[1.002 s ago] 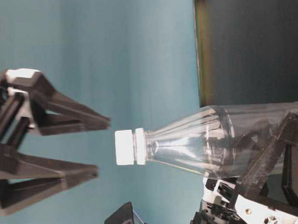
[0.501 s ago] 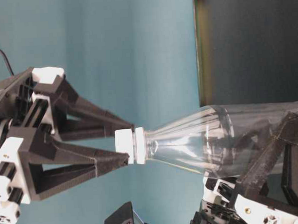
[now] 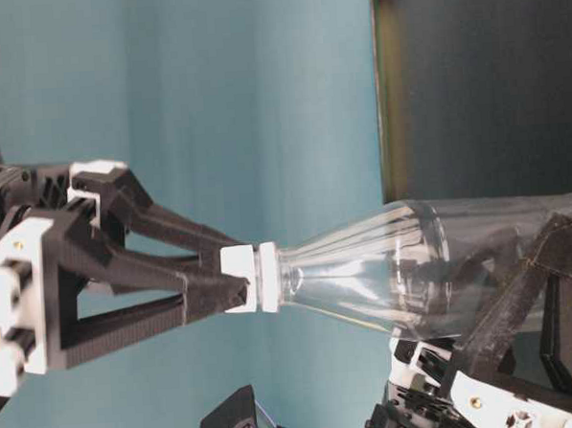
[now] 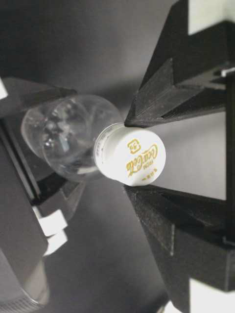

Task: Open the bottle cap by holding the bottle with the left arm and twisting the cap with the right arm.

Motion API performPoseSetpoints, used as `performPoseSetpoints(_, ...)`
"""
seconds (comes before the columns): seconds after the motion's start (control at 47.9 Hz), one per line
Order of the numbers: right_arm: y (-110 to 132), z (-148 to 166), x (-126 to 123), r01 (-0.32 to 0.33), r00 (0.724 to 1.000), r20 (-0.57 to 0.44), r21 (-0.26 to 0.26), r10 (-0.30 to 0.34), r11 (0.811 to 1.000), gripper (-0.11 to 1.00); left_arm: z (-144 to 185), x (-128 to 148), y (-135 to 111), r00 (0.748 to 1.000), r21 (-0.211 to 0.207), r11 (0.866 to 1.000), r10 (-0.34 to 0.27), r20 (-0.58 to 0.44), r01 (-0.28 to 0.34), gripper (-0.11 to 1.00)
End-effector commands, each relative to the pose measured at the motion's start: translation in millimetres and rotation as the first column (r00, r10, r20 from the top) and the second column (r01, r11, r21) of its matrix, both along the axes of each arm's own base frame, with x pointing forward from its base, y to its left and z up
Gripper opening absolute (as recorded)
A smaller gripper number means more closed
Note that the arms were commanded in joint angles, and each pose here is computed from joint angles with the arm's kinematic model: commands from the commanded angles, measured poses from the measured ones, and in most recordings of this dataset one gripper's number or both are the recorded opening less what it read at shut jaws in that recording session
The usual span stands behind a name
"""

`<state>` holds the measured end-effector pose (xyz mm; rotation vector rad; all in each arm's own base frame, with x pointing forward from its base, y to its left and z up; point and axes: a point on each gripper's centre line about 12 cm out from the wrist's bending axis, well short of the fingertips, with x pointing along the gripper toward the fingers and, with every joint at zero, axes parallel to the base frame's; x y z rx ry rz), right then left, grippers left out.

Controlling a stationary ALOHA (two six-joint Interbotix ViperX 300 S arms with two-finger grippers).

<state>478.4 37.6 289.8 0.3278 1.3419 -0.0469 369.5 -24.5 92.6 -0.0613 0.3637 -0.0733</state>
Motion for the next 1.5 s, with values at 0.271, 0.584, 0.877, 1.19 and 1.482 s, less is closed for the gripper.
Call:
performPoseSetpoints(0.271,3,3,1,-0.413,0.907,0.041,-0.109,0.419,0.904,0.38,2,2,-3,1.000,0.000,1.000,-0.008,0.008,0.008,0.81)
performPoseSetpoints(0.584,9,2,-2,-0.646,0.750,0.031,-0.176,0.660,0.743,0.38,2,2,-2,1.000,0.002,1.000,-0.008,0.008,0.008,0.81)
performPoseSetpoints(0.877,24,2,-3,-0.739,0.649,0.030,-0.215,0.760,0.639,0.38,2,2,-3,1.000,0.002,1.000,-0.009,0.008,0.009,0.81)
performPoseSetpoints(1.19,22,2,-2,-0.729,0.657,0.025,-0.234,0.753,0.643,0.38,2,2,-3,1.000,0.002,1.000,-0.009,0.008,0.009,0.81)
performPoseSetpoints(1.482,22,0,-7,-0.722,0.669,0.019,-0.223,0.743,0.655,0.38,2,1,-3,1.000,0.004,1.000,-0.010,0.005,0.010,0.81)
